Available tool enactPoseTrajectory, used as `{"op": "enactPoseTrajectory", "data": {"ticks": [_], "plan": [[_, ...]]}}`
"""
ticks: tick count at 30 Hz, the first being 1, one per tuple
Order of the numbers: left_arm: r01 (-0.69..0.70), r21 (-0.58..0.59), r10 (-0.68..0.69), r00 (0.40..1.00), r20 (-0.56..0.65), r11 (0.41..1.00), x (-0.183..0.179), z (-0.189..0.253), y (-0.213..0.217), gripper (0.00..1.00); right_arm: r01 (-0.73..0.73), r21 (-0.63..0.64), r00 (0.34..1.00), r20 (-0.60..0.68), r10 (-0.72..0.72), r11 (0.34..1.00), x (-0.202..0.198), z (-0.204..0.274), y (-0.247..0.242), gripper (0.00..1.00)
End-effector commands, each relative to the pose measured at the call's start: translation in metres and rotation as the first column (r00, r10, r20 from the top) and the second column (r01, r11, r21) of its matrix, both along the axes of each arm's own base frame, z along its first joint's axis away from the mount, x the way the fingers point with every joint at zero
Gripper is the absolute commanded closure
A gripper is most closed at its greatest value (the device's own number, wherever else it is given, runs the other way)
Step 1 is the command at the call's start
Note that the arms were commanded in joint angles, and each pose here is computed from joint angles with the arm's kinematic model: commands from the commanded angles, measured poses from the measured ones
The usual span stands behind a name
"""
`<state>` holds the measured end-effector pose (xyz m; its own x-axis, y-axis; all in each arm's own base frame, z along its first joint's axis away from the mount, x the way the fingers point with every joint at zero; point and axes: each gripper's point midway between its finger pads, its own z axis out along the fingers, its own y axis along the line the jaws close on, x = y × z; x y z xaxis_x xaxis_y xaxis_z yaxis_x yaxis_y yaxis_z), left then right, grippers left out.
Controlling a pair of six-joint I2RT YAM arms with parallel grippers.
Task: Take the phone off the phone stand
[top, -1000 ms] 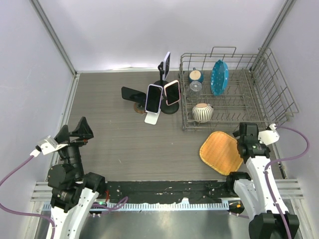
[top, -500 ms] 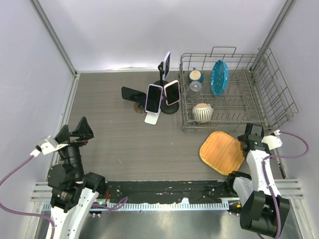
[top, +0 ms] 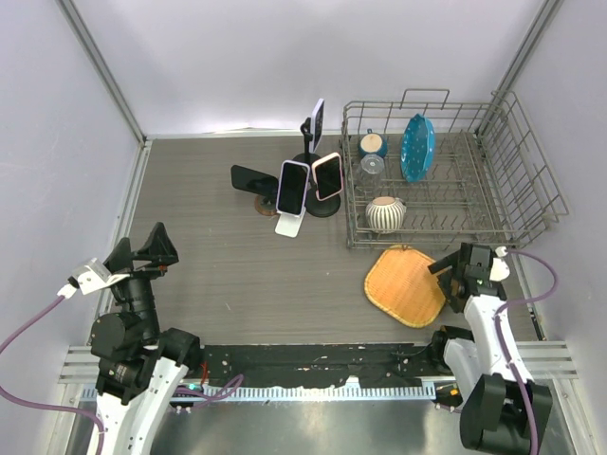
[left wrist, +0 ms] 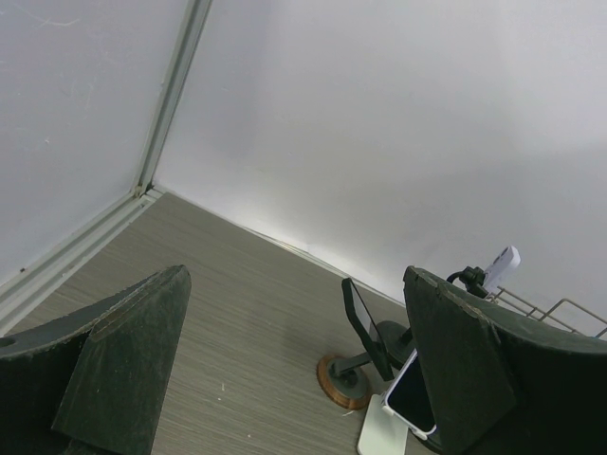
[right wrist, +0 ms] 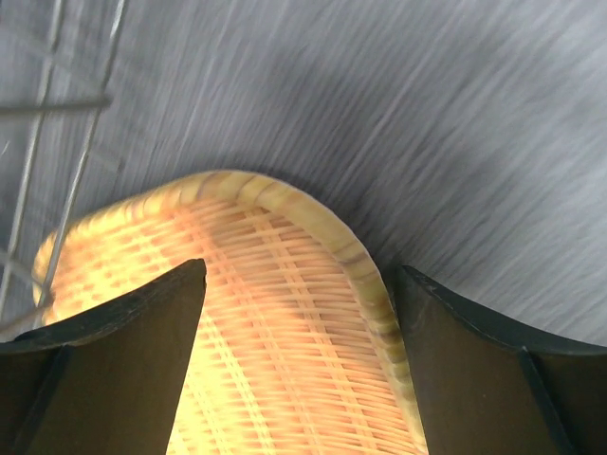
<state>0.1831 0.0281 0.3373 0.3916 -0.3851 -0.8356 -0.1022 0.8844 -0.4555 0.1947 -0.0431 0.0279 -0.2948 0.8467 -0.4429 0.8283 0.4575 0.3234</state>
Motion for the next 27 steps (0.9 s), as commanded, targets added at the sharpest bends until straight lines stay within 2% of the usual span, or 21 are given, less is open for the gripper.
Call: {"op": "enactPoseTrajectory", "data": {"ticks": [1, 2, 8, 9, 11, 14, 15, 17, 18, 20, 23, 27], "plan": [[0.011, -0.017, -0.010, 0.996, 0.086, 1.000, -0.019, 0.020, 0.004, 0.00, -0.110, 0.114, 0.990, 0.096, 0.099, 0.987, 0.006, 0.010, 0.041, 0.16], [0.012, -0.018, -0.010, 0.996, 0.087, 1.000, -0.019, 0.021, 0.004, 0.00, -0.158, 0.124, 0.984, 0.108, 0.145, 0.980, 0.006, 0.012, 0.055, 0.16], [0.013, -0.017, -0.012, 0.996, 0.086, 1.000, -0.019, 0.020, 0.004, 0.00, -0.250, 0.215, 0.962, 0.162, 0.218, 0.944, 0.003, 0.017, 0.109, 0.18], [0.015, -0.017, -0.013, 0.996, 0.085, 1.000, -0.018, 0.020, 0.004, 0.00, -0.314, 0.232, 0.946, 0.164, 0.281, 0.921, -0.003, 0.014, 0.127, 0.18], [0.014, -0.017, -0.013, 0.996, 0.088, 1.000, -0.019, 0.021, 0.004, 0.00, -0.356, 0.273, 0.931, 0.180, 0.316, 0.894, -0.004, 0.014, 0.149, 0.18], [0.011, -0.015, -0.009, 0.997, 0.083, 1.000, -0.018, 0.020, 0.004, 0.00, -0.481, 0.242, 0.876, 0.148, 0.458, 0.842, -0.014, 0.011, 0.180, 0.16], [0.011, -0.016, -0.009, 0.996, 0.086, 1.000, -0.019, 0.020, 0.004, 0.00, -0.545, 0.220, 0.838, 0.160, 0.522, 0.809, -0.015, 0.023, 0.195, 0.15], [0.009, -0.016, -0.008, 0.996, 0.086, 1.000, -0.019, 0.020, 0.005, 0.00, -0.562, 0.125, 0.827, 0.062, 0.559, 0.818, -0.018, 0.018, 0.185, 0.14], [0.011, -0.015, -0.009, 0.997, 0.083, 1.000, -0.018, 0.019, 0.004, 0.00, -0.584, 0.077, 0.812, 0.062, 0.581, 0.808, -0.011, 0.031, 0.185, 0.13], [0.008, -0.016, -0.007, 0.997, 0.083, 1.000, -0.018, 0.019, 0.005, 0.00, -0.548, -0.045, 0.837, -0.013, 0.548, 0.836, -0.010, 0.033, 0.158, 0.09], [0.007, -0.015, -0.006, 0.996, 0.084, 1.000, -0.018, 0.020, 0.005, 0.00, -0.491, -0.153, 0.869, -0.017, 0.494, 0.858, -0.004, 0.045, 0.134, 0.07], [0.009, -0.016, -0.008, 0.996, 0.086, 1.000, -0.019, 0.020, 0.005, 0.00, -0.435, -0.195, 0.896, 0.004, 0.444, 0.879, -0.004, 0.045, 0.116, 0.07]]}}
